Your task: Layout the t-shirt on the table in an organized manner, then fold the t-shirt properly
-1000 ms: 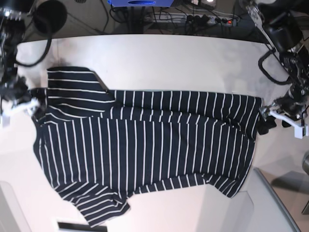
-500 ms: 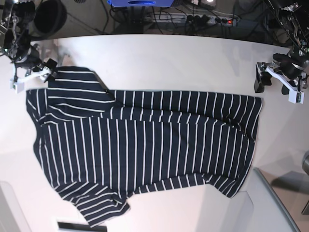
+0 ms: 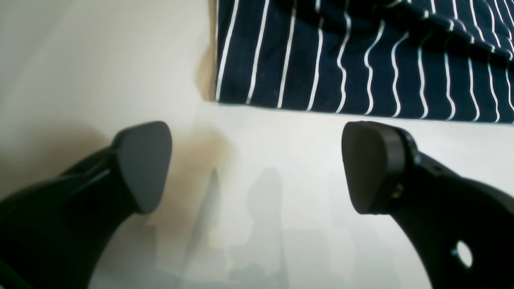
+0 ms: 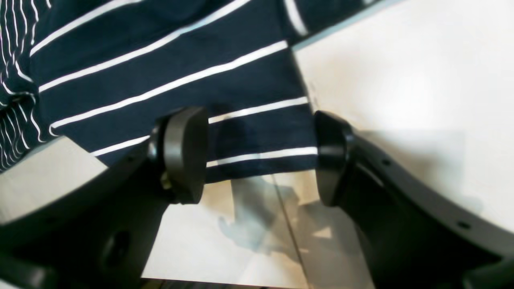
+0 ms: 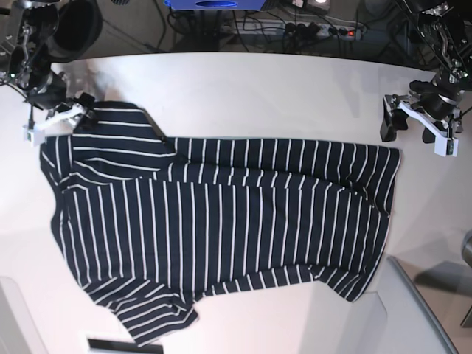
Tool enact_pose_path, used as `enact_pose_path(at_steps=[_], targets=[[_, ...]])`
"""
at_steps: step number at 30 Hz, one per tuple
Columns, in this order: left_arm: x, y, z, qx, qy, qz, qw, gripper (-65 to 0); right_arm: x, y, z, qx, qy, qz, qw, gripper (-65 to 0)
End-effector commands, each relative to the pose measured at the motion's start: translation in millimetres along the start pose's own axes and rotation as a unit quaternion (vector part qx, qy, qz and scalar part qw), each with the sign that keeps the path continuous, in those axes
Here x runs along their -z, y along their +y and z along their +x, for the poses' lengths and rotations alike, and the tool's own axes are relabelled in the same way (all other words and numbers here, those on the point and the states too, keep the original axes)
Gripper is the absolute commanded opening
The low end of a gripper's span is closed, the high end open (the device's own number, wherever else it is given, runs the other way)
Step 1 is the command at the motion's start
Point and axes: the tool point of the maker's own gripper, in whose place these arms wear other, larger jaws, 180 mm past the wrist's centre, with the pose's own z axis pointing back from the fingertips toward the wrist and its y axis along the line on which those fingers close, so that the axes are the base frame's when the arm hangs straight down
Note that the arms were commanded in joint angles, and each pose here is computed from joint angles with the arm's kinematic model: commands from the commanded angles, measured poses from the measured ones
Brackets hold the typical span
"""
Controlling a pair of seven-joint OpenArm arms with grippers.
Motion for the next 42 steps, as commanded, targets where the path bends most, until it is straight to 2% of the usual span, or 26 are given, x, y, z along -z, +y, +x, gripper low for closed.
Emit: enact_pose_path(at_steps=[1,4,11,12,17,24,29,34,37,39,40,42], targets=[[-4.2,4.4,15.1,0.008,-0.024,0.002,1.0,0.0,-1.6,-2.9,-5.4,-0.004,0.015,-0.005,0.9999,-27.0],[-4.4,4.9,15.4,0.009,-0.024,0.002,1.0,0.0,-1.4,-2.4,-5.8,-0.003,0.015,-0.004,0.9999,-33.6],[-4.6,5.4,15.7,0.01,-0.023,0.003,1.0,0.0,-2.0,-1.7,-2.1,-0.005,0.011,-0.003,0.9999,-64.4],[-4.6,5.4,15.7,0.01,-0.023,0.003,1.0,0.0,-2.6,-0.5,0.9,-0.007,0.008,-0.002,0.9999,-65.0],[-4.4,4.9,15.4,0.009,-0.024,0.002,1.0,0.0,-12.6,32.1,41.0,-0.045,-0.013,0.023,0.9986,-64.2],[-4.2,4.4,14.8,0.008,-0.023,0.002,1.0,0.0,-18.7,93.1,129.3,-0.085,-0.049,0.069,0.9928,-64.2],[-3.2,3.1,13.4,0.008,-0.02,0.0,1.0,0.0,-6.9,123.5,176.2,-0.072,-0.058,0.101,0.9905,-64.2],[1.2,5.4,-3.4,-0.011,-0.002,-0.002,1.0,0.0,12.4,139.4,199.2,-0.047,-0.058,0.124,0.9894,-64.2],[3.3,5.1,-10.2,-0.018,0.005,-0.005,1.0,0.0,24.1,155.2,205.1,-0.066,-0.063,0.131,0.9872,-63.3],[3.7,5.3,-11.6,-0.019,0.007,-0.005,1.0,0.0,33.5,164.1,201.9,-0.081,-0.057,0.133,0.9861,-59.1],[3.7,4.9,-10.8,-0.017,0.006,-0.005,1.0,0.0,37.3,168.7,199.9,-0.089,-0.054,0.134,0.9854,-53.6],[3.1,5.8,-9.8,-0.013,0.007,-0.003,1.0,0.0,39.9,175.6,199.7,-0.1,-0.059,0.137,0.9837,-37.2]])
